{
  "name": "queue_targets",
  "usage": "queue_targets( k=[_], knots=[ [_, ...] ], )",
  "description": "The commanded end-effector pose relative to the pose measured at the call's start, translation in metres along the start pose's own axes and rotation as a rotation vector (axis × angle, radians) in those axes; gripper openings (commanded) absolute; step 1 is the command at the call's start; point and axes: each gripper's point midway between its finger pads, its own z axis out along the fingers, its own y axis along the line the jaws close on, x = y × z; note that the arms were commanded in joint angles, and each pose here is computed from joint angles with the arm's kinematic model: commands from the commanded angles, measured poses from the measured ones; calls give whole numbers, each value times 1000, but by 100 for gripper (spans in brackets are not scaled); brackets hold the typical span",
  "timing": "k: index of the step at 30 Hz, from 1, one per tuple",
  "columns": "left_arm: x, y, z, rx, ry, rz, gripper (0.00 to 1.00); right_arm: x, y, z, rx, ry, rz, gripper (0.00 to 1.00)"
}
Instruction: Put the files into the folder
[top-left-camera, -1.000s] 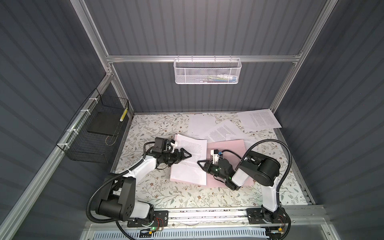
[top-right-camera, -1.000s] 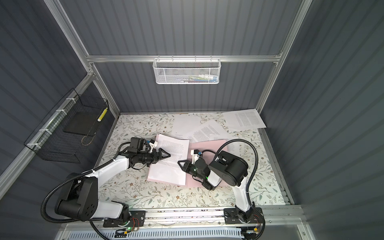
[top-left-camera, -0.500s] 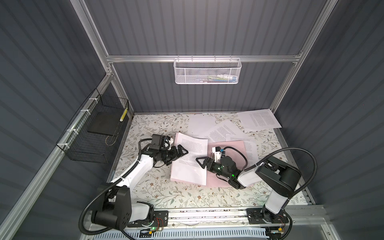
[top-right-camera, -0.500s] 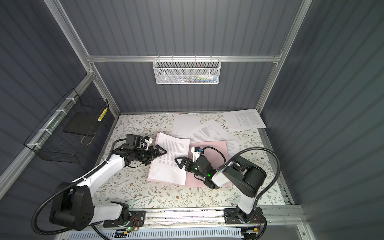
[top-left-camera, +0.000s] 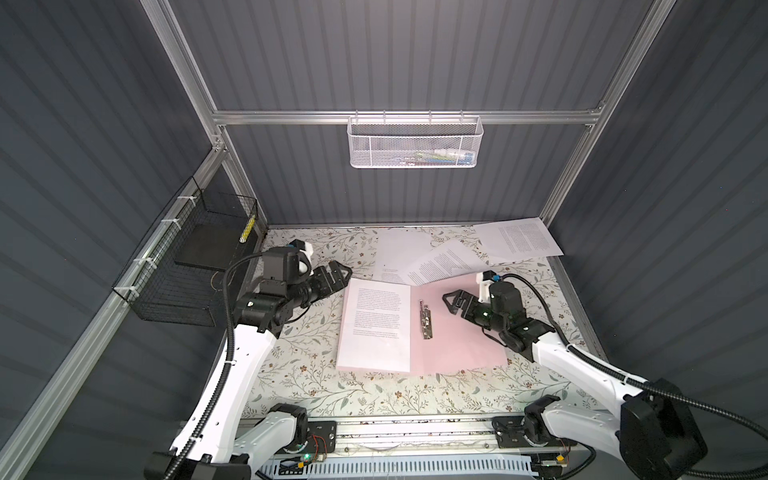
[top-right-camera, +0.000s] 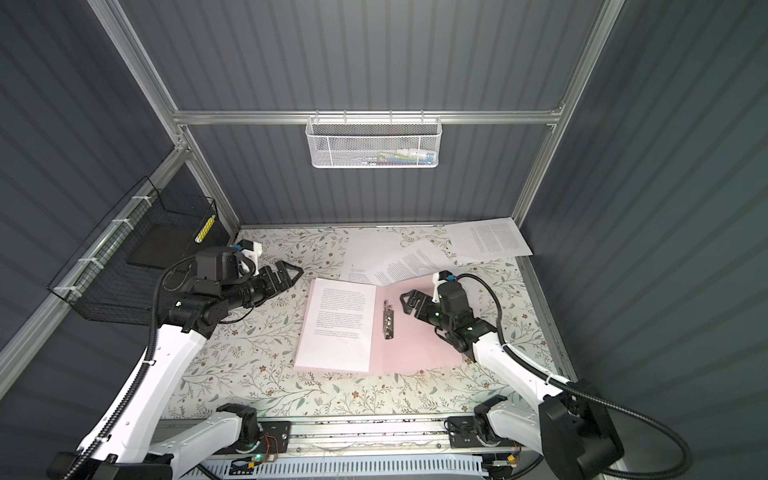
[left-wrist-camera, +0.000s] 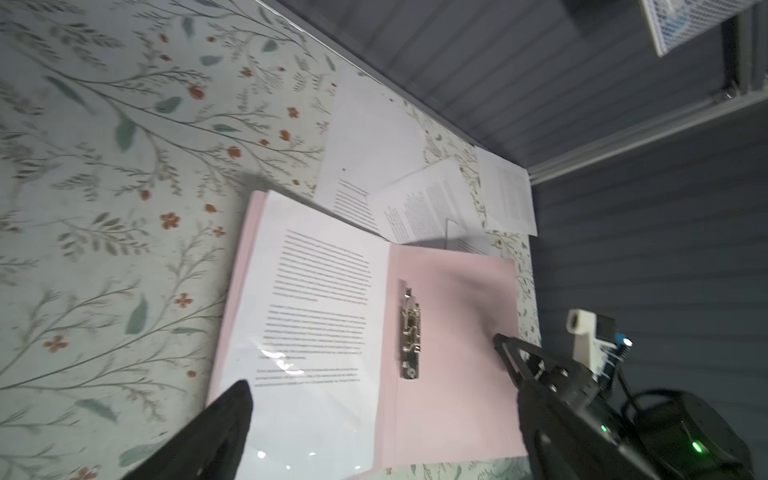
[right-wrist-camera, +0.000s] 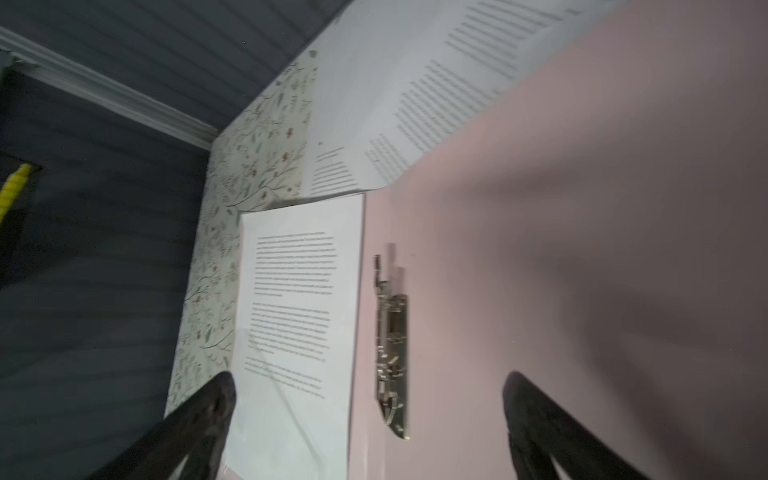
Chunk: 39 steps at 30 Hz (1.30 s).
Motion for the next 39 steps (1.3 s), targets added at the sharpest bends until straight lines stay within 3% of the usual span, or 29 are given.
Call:
queue_targets(
  k=[1, 4, 11, 22, 27, 31, 35, 39],
  knots=[
    [45, -38, 36, 86, 178, 105, 100, 18, -52, -25, 180, 108, -35, 99],
    [75, -66, 65, 130, 264, 175, 100, 6, -73, -38, 273, 60, -45, 99],
    [126, -95, 131, 208, 415, 219, 100, 3, -81, -35, 265, 81, -24, 99],
    [136, -138, 182, 259, 564, 171, 100, 3, -66, -14, 228, 228, 6, 99],
    [138, -125, 195, 173, 599, 172, 100, 20, -32, 3, 112, 305, -7, 97],
    [125, -103, 201, 78, 562, 123, 100, 37, -4, 25, 110, 313, -30, 97],
    [115, -79, 200, 47, 501, 114, 100, 49, 18, 47, 66, 296, -41, 97],
    [128, -57, 199, 44, 528, 99, 100, 62, 35, 65, 26, 317, -68, 98]
  ],
)
